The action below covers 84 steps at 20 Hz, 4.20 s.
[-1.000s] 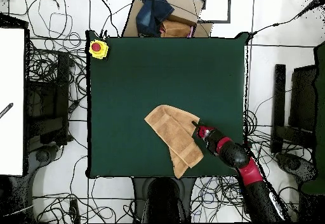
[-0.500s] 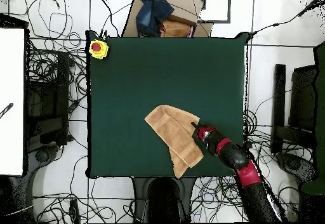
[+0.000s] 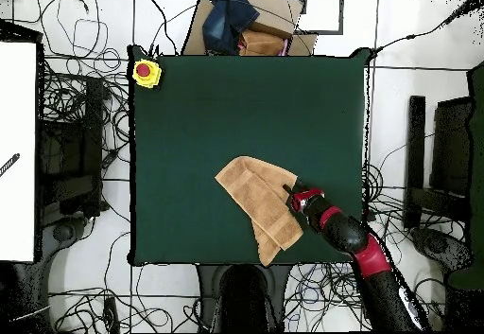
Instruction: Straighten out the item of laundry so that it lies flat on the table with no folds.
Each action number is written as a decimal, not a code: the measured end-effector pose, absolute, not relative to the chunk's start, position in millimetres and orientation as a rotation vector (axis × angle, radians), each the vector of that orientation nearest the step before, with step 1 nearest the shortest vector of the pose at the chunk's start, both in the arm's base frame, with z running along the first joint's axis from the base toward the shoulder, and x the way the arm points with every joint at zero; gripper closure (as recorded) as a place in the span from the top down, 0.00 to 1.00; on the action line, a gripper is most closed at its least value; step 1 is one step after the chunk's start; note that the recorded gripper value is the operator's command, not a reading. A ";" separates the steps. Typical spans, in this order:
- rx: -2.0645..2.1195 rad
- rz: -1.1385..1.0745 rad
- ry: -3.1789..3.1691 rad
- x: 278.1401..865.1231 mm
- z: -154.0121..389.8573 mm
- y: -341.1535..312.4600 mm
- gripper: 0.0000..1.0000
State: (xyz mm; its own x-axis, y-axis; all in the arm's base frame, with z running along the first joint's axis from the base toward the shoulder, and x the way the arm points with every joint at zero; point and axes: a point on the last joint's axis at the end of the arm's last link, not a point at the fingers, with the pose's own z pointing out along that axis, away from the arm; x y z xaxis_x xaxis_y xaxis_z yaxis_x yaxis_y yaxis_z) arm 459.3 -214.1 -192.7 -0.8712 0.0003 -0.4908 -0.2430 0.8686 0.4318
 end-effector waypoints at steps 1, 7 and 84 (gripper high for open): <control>-0.193 0.673 2.545 458.6 -193.1 -214.1 1.00; -0.359 0.639 2.454 455.4 -198.6 -213.8 1.00; 0.018 1.789 2.707 482.2 -225.5 -213.6 1.00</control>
State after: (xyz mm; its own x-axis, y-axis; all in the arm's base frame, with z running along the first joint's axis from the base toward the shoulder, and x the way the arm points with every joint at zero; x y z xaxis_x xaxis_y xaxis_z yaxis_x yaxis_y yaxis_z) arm 482.2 -213.6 -225.5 -0.9946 -0.0476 0.0921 0.0661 0.3933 0.9170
